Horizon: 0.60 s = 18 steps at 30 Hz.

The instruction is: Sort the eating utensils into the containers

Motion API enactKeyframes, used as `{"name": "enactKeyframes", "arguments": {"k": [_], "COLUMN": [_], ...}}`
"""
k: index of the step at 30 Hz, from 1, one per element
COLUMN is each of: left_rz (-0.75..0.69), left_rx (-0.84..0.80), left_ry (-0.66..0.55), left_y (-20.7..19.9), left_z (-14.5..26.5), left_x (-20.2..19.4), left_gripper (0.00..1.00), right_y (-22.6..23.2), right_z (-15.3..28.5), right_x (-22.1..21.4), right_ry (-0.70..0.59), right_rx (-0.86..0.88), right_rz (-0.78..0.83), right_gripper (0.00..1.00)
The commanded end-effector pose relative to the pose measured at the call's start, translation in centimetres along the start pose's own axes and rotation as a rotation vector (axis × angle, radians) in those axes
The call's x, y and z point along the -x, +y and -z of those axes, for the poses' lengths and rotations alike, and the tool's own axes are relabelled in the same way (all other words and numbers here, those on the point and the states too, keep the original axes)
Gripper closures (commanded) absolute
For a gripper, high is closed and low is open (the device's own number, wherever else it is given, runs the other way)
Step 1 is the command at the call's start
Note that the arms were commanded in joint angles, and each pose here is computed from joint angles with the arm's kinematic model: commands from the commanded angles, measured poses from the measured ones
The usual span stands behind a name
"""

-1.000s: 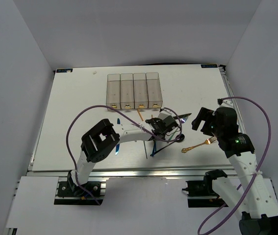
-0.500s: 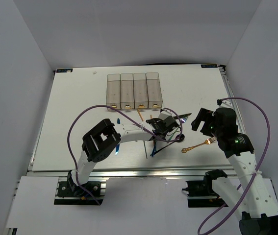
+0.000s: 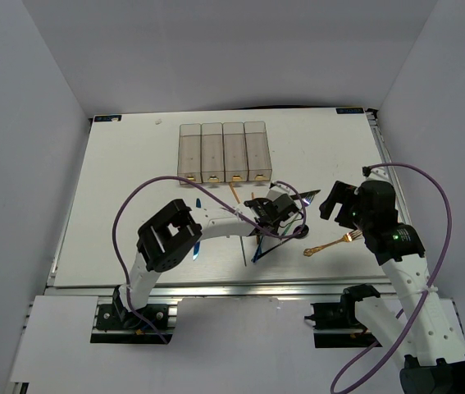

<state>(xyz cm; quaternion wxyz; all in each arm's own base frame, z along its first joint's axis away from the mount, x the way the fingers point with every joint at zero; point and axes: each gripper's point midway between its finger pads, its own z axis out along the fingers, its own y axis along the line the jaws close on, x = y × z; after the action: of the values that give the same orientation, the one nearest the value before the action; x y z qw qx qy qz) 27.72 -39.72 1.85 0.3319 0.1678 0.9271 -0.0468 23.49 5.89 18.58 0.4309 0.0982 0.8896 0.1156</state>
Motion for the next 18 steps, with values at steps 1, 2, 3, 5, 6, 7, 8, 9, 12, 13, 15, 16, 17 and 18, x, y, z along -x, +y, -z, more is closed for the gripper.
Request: {"name": "enactKeyframes", "arguments": {"k": [1, 2, 3, 5, 6, 7, 8, 9, 12, 13, 15, 16, 17, 18], "left_rz": [-0.020, -0.013, -0.005, 0.019, 0.028, 0.035, 0.046, 0.051, 0.073, 0.073, 0.104, 0.116, 0.133, 0.155], "left_rx": [-0.072, -0.081, -0.083, -0.090, -0.083, -0.080, -0.080, -0.067, -0.052, -0.037, 0.010, 0.011, 0.025, 0.066], "left_ry": [-0.030, -0.047, -0.064, -0.106, -0.125, -0.138, -0.155, -0.162, -0.184, -0.190, -0.206, -0.213, -0.227, -0.259], "left_y": [-1.0, -1.1, -1.0, -0.9, -0.7, -0.6, -0.4, -0.1, 0.9, 1.7, 5.0, 6.2, 7.9, 11.4], "left_z": [2.3, 2.8, 3.2, 4.6, 5.0, 5.4, 6.0, 6.3, 7.1, 7.2, 7.5, 7.6, 7.8, 8.2], "left_x": [1.9, 2.5, 3.1, 4.7, 5.3, 5.7, 6.4, 6.7, 8.0, 8.5, 10.6, 11.6, 12.7, 15.0], "left_gripper": [1.00, 1.00, 1.00, 1.00, 1.00, 1.00, 1.00, 1.00, 1.00, 1.00, 1.00, 1.00, 1.00, 1.00], "right_y": [0.8, 0.8, 0.8, 0.9, 0.9, 0.8, 0.9, 0.9, 1.0, 1.0, 1.2, 1.2, 1.3, 1.4], "right_z": [0.2, 0.2, 0.2, 0.3, 0.3, 0.3, 0.4, 0.4, 0.5, 0.6, 0.8, 0.8, 0.9, 0.9], "right_x": [1.2, 1.2, 1.2, 1.3, 1.3, 1.4, 1.6, 1.5, 1.8, 1.9, 2.4, 2.5, 2.6, 2.7], "right_ry": [-0.045, -0.045, -0.045, -0.048, -0.048, -0.050, -0.054, -0.051, -0.056, -0.058, -0.068, -0.070, -0.074, -0.073], "right_rx": [0.034, 0.034, 0.034, 0.035, 0.035, 0.033, 0.037, 0.036, 0.036, 0.035, 0.039, 0.040, 0.042, 0.044], "right_rz": [0.009, 0.008, 0.008, 0.005, 0.003, 0.001, -0.001, -0.001, 0.001, 0.000, 0.000, 0.000, 0.002, 0.005], "right_gripper": [0.11, 0.11, 0.11, 0.11, 0.11, 0.11, 0.11, 0.11, 0.11, 0.11, 0.11, 0.11, 0.11, 0.11]}}
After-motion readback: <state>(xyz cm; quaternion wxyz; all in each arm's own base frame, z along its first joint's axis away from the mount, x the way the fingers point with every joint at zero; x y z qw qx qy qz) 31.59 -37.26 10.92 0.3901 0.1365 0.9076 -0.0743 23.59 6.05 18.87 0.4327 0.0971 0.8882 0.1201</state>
